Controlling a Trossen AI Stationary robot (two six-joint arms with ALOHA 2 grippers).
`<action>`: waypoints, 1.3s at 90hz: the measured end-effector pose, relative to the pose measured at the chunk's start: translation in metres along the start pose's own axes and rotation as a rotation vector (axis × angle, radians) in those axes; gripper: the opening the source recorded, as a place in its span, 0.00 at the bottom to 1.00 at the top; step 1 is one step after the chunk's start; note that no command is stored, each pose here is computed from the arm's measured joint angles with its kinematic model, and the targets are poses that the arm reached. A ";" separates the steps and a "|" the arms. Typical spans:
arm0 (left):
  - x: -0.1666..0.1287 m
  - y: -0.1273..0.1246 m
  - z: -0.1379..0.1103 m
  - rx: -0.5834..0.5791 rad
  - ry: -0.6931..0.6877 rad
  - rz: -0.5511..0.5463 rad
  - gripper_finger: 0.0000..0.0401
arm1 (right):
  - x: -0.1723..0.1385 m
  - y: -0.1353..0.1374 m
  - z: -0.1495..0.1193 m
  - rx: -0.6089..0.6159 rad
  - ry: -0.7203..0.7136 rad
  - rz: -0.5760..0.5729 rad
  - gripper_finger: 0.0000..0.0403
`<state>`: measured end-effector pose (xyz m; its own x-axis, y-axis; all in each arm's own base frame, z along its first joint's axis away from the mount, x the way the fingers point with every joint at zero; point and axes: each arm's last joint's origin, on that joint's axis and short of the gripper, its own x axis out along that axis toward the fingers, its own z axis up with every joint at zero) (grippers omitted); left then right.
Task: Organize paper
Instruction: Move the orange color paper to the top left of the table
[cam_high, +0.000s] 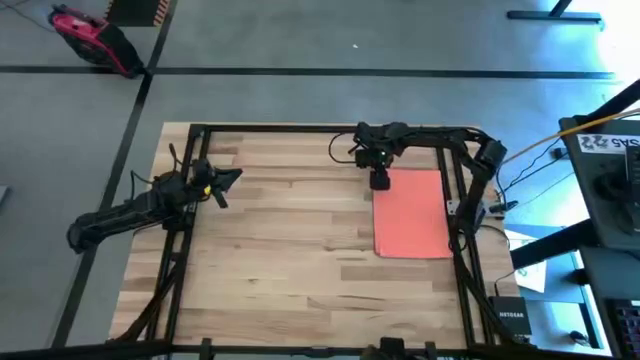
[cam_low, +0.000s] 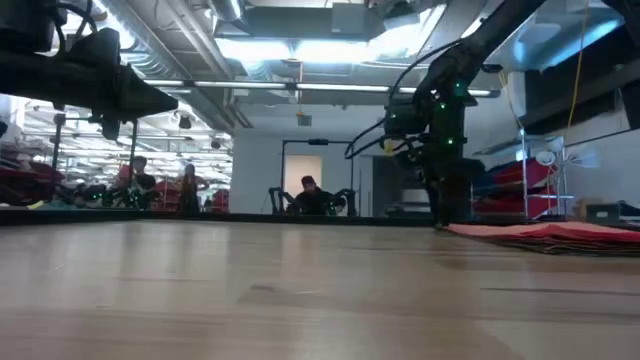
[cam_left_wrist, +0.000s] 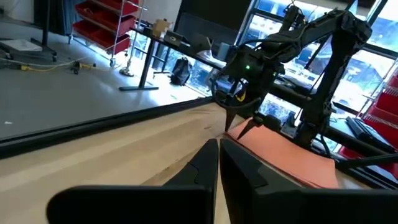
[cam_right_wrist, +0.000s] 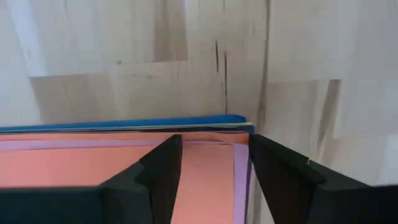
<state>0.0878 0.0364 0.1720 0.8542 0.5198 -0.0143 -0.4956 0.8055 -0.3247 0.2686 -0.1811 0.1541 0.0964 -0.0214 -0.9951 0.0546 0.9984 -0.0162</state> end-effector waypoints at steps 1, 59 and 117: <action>0.000 0.000 0.000 0.000 0.000 0.000 0.00 | 0.000 0.000 0.000 0.004 0.000 0.000 0.45; 0.000 0.000 0.000 0.000 0.000 0.000 0.00 | -0.044 -0.019 0.012 0.039 0.002 -0.003 0.05; 0.000 0.000 0.002 0.048 -0.029 0.013 0.00 | -0.045 -0.010 0.004 0.139 0.119 0.043 0.05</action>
<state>0.0877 0.0372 0.1735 0.8431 0.5377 0.0089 -0.5143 0.8111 -0.2785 0.2676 -0.1899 0.1990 -0.0162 0.0357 -0.9992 0.1911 0.9811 0.0319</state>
